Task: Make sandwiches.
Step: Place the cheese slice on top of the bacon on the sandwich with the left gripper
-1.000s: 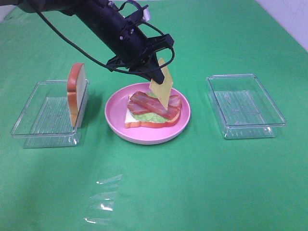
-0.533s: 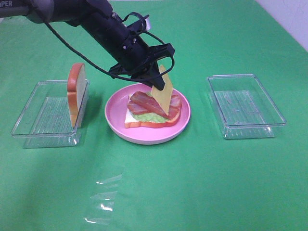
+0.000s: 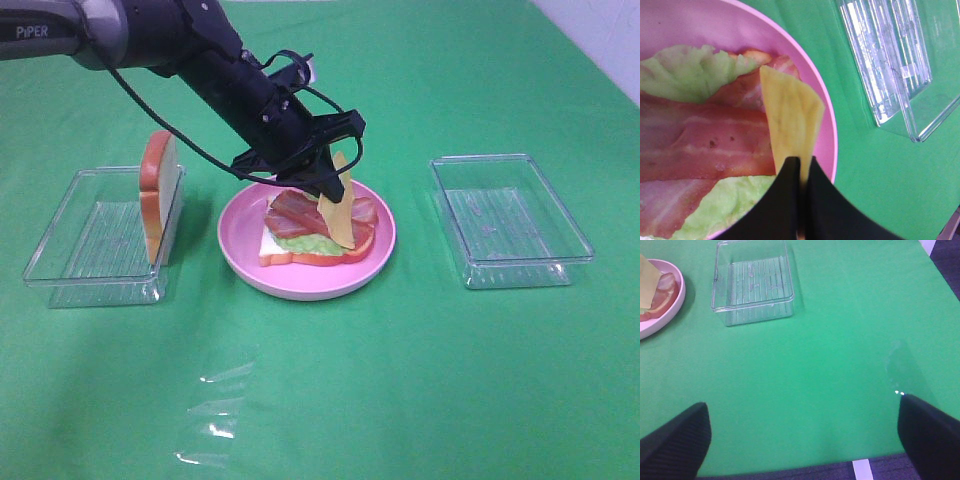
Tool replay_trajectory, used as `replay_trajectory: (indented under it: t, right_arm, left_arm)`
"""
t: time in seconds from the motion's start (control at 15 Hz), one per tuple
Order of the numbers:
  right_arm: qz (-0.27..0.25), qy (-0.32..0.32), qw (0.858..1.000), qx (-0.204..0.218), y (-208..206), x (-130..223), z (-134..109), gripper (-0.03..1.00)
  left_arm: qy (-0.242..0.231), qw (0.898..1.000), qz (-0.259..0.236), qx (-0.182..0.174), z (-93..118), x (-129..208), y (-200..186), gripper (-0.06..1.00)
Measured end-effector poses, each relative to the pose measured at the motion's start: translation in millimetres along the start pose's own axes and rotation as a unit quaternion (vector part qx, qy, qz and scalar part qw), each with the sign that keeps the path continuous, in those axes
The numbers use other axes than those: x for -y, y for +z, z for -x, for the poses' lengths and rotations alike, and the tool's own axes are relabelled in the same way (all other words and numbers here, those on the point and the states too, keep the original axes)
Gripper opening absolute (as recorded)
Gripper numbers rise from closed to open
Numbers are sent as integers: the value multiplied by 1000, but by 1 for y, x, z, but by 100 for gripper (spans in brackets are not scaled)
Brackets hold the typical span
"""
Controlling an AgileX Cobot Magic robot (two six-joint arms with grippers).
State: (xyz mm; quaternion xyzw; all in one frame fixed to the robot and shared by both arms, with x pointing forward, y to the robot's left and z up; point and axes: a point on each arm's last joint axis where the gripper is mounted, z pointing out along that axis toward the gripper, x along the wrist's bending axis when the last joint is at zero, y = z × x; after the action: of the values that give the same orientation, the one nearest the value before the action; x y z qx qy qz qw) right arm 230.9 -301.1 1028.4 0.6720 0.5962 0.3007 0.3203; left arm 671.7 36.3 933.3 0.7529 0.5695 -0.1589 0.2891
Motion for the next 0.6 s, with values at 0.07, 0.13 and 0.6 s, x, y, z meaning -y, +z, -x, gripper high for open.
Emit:
replay_trajectory:
  t: [0.07, 0.13, 0.6]
  right_arm:
    - [0, 0, 1000, 0, 0, 0, 0, 97]
    - [0, 0, 1000, 0, 0, 0, 0, 97]
    - [0, 0, 1000, 0, 0, 0, 0, 97]
  left_arm:
    - [0, 1000, 0, 0, 0, 0, 0, 0]
    - [0, 1000, 0, 0, 0, 0, 0, 3]
    - [4, 1000, -4, -3, 0, 0, -1, 71]
